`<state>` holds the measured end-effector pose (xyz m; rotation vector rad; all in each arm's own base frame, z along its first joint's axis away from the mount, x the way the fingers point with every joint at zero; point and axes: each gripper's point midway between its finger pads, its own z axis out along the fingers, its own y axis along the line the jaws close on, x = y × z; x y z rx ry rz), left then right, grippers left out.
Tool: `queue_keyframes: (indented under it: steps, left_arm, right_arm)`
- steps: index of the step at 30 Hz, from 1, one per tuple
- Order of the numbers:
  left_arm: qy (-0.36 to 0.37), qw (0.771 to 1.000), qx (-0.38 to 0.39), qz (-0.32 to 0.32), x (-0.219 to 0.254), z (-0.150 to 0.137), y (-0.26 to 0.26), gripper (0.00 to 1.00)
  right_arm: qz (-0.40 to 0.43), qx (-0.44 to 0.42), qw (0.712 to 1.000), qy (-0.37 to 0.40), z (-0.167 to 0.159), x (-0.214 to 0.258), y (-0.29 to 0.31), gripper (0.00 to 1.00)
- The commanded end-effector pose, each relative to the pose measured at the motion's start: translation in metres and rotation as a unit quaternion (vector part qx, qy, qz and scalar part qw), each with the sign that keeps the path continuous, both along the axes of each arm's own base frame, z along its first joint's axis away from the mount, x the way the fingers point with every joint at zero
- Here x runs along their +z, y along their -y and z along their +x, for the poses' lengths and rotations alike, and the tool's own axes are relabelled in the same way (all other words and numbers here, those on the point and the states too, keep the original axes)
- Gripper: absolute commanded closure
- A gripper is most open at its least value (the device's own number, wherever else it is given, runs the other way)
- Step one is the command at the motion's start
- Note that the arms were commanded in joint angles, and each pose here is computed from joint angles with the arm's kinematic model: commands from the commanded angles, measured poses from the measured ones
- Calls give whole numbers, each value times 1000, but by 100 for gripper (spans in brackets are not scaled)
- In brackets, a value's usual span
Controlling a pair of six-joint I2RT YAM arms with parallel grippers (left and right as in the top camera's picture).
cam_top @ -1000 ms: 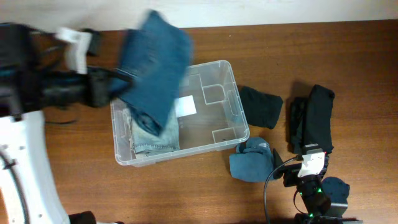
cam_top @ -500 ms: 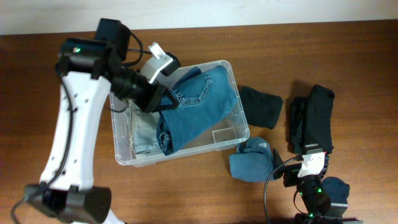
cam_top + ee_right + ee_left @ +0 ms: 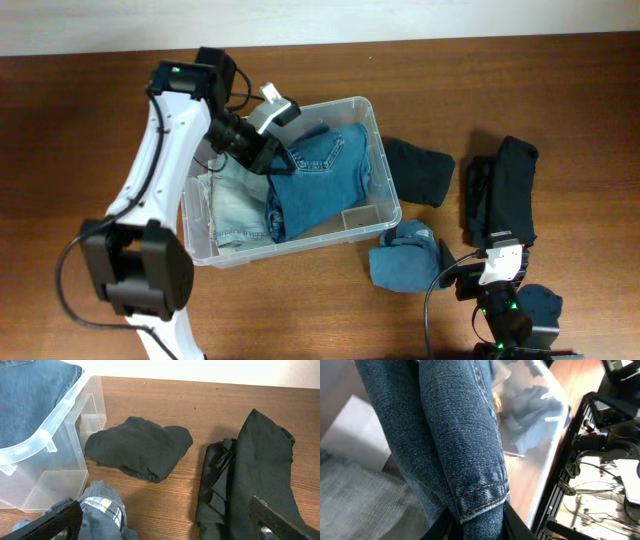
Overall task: Pack container
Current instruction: 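Lower the dark-blue jeans into the bin, release, raise left arm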
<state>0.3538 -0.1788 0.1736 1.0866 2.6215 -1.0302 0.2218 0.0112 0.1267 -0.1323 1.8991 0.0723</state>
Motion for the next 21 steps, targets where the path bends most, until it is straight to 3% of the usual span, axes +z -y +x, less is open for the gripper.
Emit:
queue_keyframes:
  steps: [1, 8, 12, 13, 21]
  left_arm:
    - [-11, 1000, -8, -14, -14, 3, 4, 100]
    - [7, 996, 62, 64, -29, 30, -33, 96]
    - [29, 992, 75, 98, -34, 42, -47, 71]
    - [34, 991, 81, 104, -29, 45, -49, 53]
    - [87, 984, 124, 97, 53, 59, -50, 53]
  right_arm:
    - [3, -5, 1000, -2, 0, -2, 2, 2]
    - [3, -5, 1000, -2, 0, -2, 2, 2]
    - [3, -5, 1000, -2, 0, -2, 2, 2]
    - [3, -5, 1000, -2, 0, -2, 2, 2]
    - [3, -5, 1000, -2, 0, -2, 2, 2]
